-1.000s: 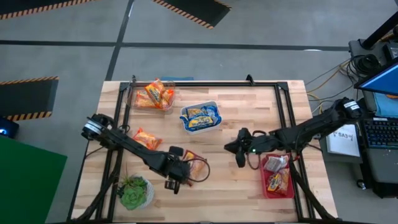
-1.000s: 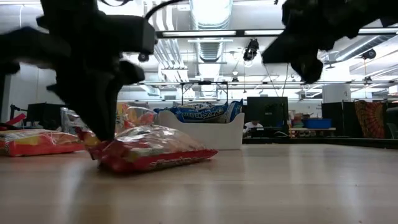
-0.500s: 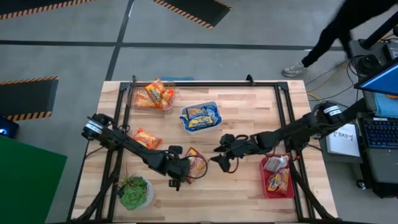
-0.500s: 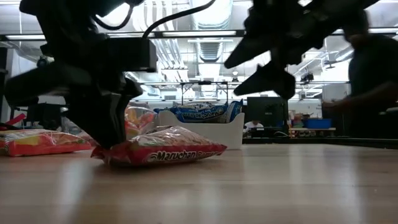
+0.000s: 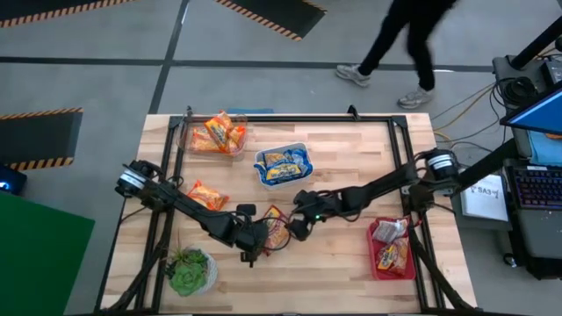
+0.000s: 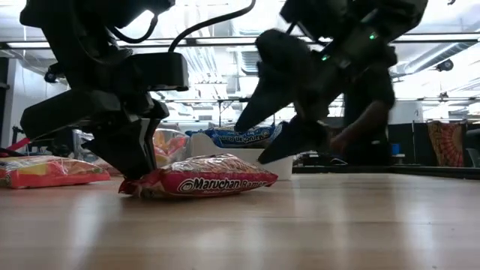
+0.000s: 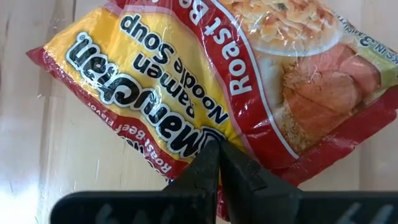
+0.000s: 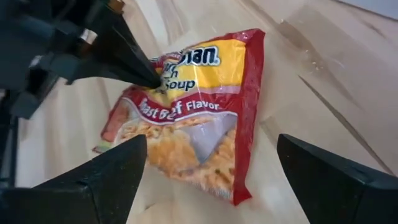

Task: Sort Maruchan noodles
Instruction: Put the red noodle pack into the pink bin, then put the orange noodle pack into the transparent bin

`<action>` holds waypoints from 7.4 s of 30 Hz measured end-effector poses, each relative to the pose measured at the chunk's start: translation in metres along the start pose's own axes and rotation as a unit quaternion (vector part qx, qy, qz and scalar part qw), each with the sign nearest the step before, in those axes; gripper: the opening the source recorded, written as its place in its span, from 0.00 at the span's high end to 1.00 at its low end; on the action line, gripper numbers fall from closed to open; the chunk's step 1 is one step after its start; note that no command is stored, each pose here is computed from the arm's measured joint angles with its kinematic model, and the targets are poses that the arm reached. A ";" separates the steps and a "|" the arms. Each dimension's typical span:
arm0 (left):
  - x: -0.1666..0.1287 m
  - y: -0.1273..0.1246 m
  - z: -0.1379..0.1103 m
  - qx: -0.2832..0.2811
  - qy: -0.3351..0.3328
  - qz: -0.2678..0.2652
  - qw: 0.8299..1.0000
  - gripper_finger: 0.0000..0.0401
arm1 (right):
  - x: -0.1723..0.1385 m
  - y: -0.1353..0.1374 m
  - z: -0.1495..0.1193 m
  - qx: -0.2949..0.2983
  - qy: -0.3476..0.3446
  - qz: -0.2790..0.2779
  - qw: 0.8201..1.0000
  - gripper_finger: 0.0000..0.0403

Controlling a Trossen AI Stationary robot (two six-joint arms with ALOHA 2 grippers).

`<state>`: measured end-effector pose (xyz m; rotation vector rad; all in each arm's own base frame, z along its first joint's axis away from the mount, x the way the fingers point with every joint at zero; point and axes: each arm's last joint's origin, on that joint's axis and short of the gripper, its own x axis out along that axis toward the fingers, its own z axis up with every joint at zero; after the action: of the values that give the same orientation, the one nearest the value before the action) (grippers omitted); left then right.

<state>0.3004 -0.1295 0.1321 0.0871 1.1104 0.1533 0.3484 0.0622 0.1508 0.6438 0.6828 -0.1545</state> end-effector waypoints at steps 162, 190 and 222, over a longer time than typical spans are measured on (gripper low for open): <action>-0.140 0.031 0.043 0.090 -0.333 0.077 0.935 1.00 | -0.173 0.076 -0.085 0.023 0.484 -0.227 0.845 0.77; -0.140 0.031 0.043 0.063 -0.331 0.068 0.939 1.00 | -0.188 0.081 -0.070 0.029 0.437 -0.150 0.886 0.68; -0.119 0.102 -0.014 -0.391 0.200 0.178 0.880 1.00 | -0.219 0.040 -0.046 -0.449 -0.254 0.006 0.857 0.83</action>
<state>0.2277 -0.0489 0.2457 -0.4907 1.3603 0.9778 0.1677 0.1065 0.2815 -0.3033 0.1756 0.0218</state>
